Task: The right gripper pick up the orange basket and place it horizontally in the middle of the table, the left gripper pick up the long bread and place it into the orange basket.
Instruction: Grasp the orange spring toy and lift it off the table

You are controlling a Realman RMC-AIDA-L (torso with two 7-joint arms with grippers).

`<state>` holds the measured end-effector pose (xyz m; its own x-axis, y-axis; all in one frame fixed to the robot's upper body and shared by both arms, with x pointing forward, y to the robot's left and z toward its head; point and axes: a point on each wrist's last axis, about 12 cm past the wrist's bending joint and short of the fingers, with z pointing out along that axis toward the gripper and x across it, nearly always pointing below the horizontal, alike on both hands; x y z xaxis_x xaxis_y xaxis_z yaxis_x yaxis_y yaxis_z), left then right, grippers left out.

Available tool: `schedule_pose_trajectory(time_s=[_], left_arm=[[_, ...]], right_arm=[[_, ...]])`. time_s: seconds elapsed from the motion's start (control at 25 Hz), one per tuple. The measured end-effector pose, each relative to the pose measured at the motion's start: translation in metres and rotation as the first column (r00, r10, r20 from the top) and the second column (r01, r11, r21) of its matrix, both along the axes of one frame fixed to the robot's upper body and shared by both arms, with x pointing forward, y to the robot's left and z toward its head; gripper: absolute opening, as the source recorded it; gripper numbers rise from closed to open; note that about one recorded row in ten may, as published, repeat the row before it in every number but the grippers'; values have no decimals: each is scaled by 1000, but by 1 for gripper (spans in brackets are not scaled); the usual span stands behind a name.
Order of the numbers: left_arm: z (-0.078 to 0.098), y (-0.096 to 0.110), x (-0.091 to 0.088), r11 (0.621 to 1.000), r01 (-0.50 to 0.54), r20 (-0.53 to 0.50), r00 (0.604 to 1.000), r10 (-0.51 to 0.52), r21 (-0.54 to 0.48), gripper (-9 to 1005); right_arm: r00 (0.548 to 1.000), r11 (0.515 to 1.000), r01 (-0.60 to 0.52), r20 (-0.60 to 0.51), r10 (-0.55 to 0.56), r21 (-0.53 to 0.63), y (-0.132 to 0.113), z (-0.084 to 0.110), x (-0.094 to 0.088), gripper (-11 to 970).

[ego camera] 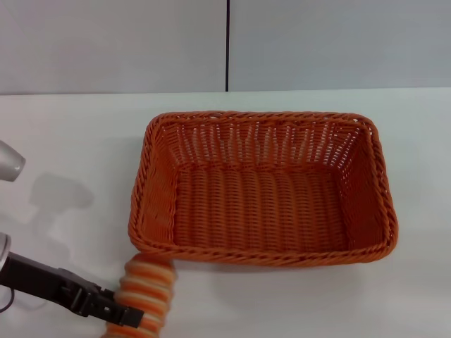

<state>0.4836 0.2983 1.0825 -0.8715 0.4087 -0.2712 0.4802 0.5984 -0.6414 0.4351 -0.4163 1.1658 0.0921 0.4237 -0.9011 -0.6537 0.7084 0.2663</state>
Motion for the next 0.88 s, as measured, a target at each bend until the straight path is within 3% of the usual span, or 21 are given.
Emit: schedule_pose_trajectory(time_s=[0.24,0.64,0.88], left_arm=[[-2,-1,0,1000,-4,-14,1000,4,1,749],[-7,-6,-1,999,46,-41,998,-45,18,534],[1,-5,1,999,43,-6,999,-43,-26,436]], right_arm=[[1000,1000,5,-7,-5,-1,-1,-1,-1,668],[1000,1000,13,-18,-13,13,-3,-6,-2,668],[1000,1000,14,-21,-13,14,-4,-7,-2,668]])
